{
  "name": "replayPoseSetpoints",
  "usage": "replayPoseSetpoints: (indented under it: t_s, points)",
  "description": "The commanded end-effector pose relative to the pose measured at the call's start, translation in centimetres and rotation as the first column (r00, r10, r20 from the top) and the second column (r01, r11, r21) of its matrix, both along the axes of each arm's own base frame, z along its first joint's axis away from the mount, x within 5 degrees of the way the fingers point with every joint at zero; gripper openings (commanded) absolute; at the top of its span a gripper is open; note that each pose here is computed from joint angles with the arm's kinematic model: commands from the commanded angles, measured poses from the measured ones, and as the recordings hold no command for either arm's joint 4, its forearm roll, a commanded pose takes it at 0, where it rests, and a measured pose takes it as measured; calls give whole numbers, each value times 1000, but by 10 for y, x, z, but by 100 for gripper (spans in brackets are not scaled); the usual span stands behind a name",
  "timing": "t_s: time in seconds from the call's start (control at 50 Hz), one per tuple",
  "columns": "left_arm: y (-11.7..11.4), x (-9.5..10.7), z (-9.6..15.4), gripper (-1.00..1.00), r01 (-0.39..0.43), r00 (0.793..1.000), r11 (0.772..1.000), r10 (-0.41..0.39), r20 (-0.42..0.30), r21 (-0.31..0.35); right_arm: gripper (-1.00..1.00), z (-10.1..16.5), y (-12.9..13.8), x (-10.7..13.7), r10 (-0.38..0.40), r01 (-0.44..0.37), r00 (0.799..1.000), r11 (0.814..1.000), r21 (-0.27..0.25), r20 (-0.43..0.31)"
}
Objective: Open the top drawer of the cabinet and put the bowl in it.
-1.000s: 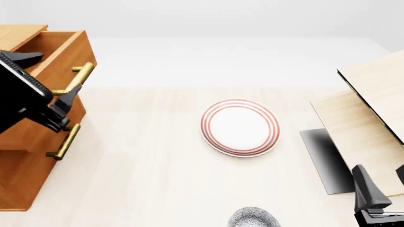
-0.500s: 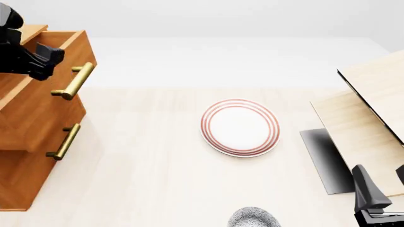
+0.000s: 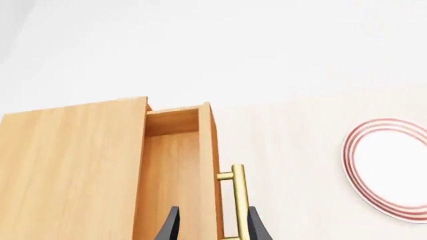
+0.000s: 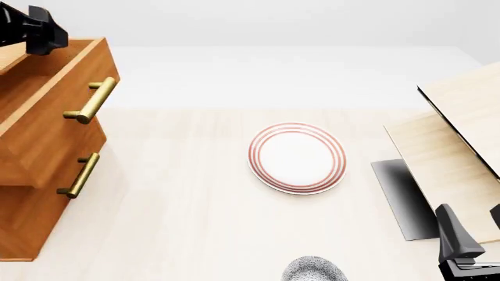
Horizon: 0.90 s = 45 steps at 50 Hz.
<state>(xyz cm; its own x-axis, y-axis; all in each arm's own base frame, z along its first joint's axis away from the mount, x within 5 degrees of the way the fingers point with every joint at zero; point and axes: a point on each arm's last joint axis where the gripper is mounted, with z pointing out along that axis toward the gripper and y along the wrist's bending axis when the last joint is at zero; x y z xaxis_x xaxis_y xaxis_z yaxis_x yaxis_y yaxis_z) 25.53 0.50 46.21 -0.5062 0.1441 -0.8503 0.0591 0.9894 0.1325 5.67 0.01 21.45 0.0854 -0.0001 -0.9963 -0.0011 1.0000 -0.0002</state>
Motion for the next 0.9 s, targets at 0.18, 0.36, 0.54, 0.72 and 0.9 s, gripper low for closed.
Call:
replayPoseSetpoints:
  t_s: [0.18,0.36,0.54,0.72,0.9]
  points:
    - [2,27,-1,100,-102,987,987,85,-134,-124,100,0,0,0,0,0,1000,1000,0,0]
    - [2,35,1,100,-130,978,980,102,-181,-149,100,0,0,0,0,0,1000,1000,0,0]
    - [4,38,-3,100,-145,971,978,112,-210,-148,100,0,0,0,0,0,1000,1000,0,0]
    - [10,38,-13,100,-168,964,975,131,-230,-149,100,0,0,0,0,0,1000,1000,0,0]
    - [9,41,-21,100,-172,962,973,133,-240,-153,100,0,0,0,0,0,1000,1000,0,0]
